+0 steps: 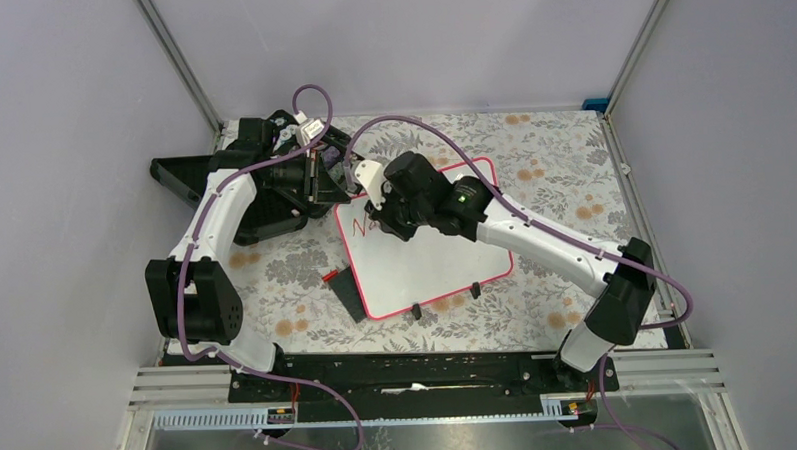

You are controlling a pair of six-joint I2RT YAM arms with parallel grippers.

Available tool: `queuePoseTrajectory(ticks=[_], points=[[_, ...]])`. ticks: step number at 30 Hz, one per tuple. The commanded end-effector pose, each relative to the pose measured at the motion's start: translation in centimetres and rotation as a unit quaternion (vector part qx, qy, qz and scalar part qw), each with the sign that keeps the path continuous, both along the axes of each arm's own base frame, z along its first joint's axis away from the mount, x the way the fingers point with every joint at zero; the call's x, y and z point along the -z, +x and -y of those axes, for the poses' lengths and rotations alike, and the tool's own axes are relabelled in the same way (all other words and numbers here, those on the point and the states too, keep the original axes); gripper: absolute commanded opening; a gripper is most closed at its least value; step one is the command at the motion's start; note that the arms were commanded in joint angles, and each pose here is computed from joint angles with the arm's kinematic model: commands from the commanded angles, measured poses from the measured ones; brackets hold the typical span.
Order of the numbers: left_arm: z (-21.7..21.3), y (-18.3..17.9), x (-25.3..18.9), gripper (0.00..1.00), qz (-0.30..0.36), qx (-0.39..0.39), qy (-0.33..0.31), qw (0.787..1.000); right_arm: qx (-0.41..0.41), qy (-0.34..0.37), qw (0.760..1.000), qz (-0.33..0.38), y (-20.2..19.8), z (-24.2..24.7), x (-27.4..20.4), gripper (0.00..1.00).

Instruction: Write a sentence on the whiteboard

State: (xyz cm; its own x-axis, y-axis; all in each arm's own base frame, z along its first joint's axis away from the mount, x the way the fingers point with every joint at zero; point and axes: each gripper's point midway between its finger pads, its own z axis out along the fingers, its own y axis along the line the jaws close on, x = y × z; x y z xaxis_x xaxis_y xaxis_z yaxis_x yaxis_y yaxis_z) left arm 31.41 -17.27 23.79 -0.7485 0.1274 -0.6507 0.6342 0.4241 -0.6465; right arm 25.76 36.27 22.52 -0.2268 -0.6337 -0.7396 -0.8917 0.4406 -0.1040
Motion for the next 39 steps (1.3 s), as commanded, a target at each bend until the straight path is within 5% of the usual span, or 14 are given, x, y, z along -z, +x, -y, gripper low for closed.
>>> queuePoseTrajectory(ticks=[1, 39], points=[[0.0, 0.0, -0.2, 0.00, 0.010, 0.001, -0.002, 1.000, 0.003, 0.002, 1.000, 0.002, -0.6, 0.6, -0.1, 0.00], [0.0, 0.2, -0.2, 0.00, 0.007, 0.000, -0.002, 1.000, 0.022, 0.013, 0.999, 0.037, 0.9, 1.9, -2.9, 0.00]])
